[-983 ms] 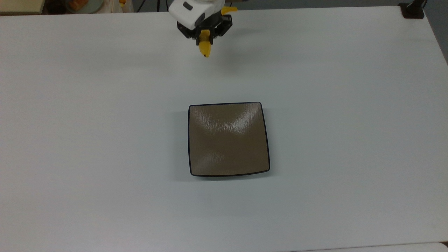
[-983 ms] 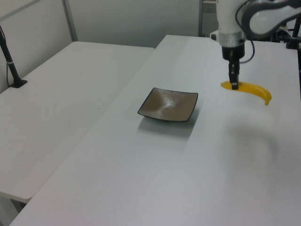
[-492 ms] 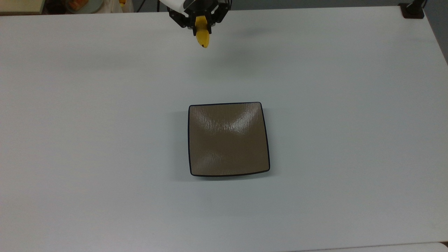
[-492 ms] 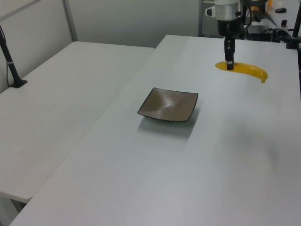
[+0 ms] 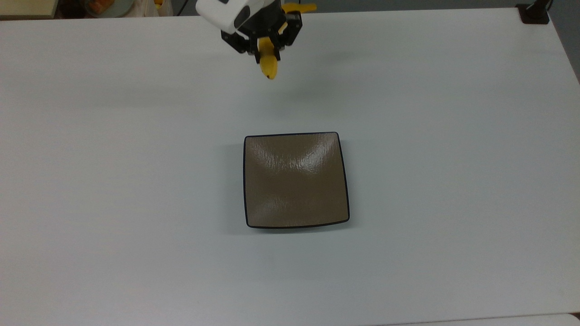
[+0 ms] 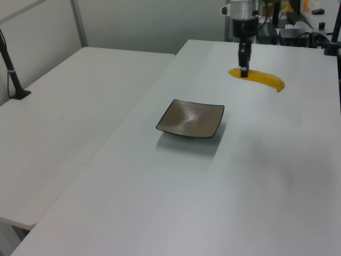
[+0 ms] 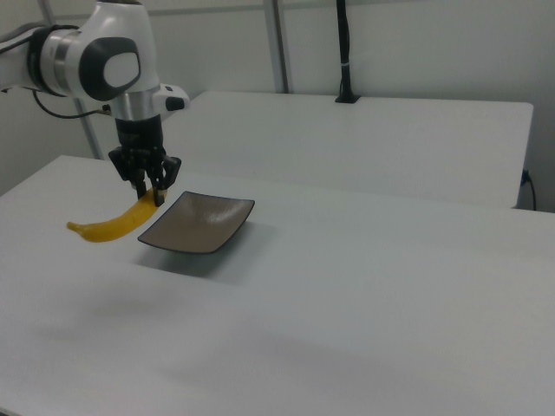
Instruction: Bananas placed on a ceramic plate
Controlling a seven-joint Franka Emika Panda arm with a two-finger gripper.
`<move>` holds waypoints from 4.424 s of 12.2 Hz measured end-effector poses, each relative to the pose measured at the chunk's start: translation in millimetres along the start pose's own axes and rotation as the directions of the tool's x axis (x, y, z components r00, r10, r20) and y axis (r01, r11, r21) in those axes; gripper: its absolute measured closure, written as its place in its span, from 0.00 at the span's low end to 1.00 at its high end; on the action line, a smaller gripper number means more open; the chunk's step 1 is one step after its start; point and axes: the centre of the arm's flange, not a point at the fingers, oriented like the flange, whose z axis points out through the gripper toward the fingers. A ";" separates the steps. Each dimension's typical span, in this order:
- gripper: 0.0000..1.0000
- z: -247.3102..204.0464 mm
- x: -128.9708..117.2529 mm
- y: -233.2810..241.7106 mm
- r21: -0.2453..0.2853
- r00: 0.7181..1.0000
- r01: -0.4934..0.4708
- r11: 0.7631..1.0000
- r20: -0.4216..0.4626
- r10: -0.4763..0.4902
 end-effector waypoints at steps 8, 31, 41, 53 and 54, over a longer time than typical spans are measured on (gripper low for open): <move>0.66 46.7 86.8 21.6 0.079 0.954 -0.138 0.987 -0.256 0.154; 0.01 141.1 130.3 52.4 0.281 0.871 -0.272 0.920 -0.335 0.359; 0.00 -80.5 -23.4 55.0 0.055 0.948 -0.270 0.961 -0.157 0.276; 0.00 -93.1 -63.0 26.8 -0.093 0.980 -0.160 0.983 -0.135 0.147; 0.00 -93.2 -63.1 27.1 -0.093 0.980 -0.160 0.983 -0.135 0.146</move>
